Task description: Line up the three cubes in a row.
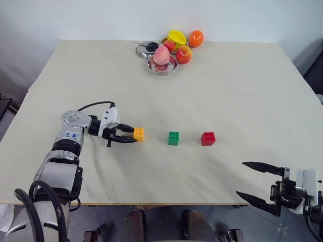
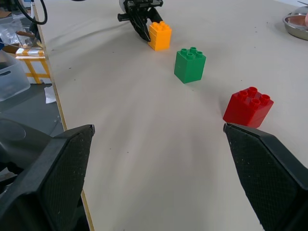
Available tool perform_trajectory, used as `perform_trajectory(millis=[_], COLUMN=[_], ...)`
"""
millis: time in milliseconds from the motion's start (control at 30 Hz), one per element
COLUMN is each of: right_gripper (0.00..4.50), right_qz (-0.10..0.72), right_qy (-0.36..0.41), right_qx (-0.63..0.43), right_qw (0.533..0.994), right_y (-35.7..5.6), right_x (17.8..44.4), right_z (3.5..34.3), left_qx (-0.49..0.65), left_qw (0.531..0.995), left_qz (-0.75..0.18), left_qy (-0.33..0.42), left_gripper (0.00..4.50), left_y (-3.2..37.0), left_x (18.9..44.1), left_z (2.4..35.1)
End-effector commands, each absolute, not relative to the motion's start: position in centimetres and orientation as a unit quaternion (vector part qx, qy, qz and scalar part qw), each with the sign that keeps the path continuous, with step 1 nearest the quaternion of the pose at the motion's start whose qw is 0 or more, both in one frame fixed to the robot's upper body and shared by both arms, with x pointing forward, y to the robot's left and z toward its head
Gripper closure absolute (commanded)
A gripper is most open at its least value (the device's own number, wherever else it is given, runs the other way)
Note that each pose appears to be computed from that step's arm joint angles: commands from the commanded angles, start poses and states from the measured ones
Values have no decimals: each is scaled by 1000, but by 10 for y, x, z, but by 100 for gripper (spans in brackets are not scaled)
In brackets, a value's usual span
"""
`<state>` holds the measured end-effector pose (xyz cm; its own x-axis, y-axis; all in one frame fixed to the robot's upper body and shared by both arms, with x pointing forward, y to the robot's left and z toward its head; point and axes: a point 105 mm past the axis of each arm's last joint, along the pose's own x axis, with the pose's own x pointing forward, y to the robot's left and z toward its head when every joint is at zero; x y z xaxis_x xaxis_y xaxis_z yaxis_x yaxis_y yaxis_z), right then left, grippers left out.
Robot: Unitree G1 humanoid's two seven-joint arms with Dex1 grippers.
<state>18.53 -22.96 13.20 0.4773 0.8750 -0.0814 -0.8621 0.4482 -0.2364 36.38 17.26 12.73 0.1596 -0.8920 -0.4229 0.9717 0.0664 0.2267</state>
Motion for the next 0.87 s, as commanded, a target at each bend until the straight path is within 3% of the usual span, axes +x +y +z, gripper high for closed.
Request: perform_trajectory(millis=[33, 67, 133, 367, 500, 700, 867], right_gripper=[0, 0, 0, 0, 0, 0, 0], right_qz=[512, 513, 514, 508, 473, 449, 441], right_qy=[-43, -43, -43, -43, -36, -11, 4], right_qx=[-129, -129, -130, -138, -157, -191, -196], right_qw=[848, 847, 847, 849, 866, 873, 876], right_y=[-229, -229, -230, -240, -265, -296, -311], right_x=[187, 188, 190, 195, 198, 202, 210], right_z=[138, 138, 138, 140, 145, 148, 146], left_qx=[228, 228, 222, 217, 215, 210, 209], left_qw=[728, 728, 732, 745, 775, 824, 856], left_qz=[-639, -639, -637, -628, -593, -523, -469], left_qy=[100, 100, 95, 57, 25, 58, 64], left_gripper=[304, 304, 229, 29, 29, 29, 29], left_y=[180, 180, 181, 206, 243, 286, 296], left_x=[362, 362, 362, 352, 330, 290, 277], left_z=[124, 124, 126, 143, 153, 152, 151])
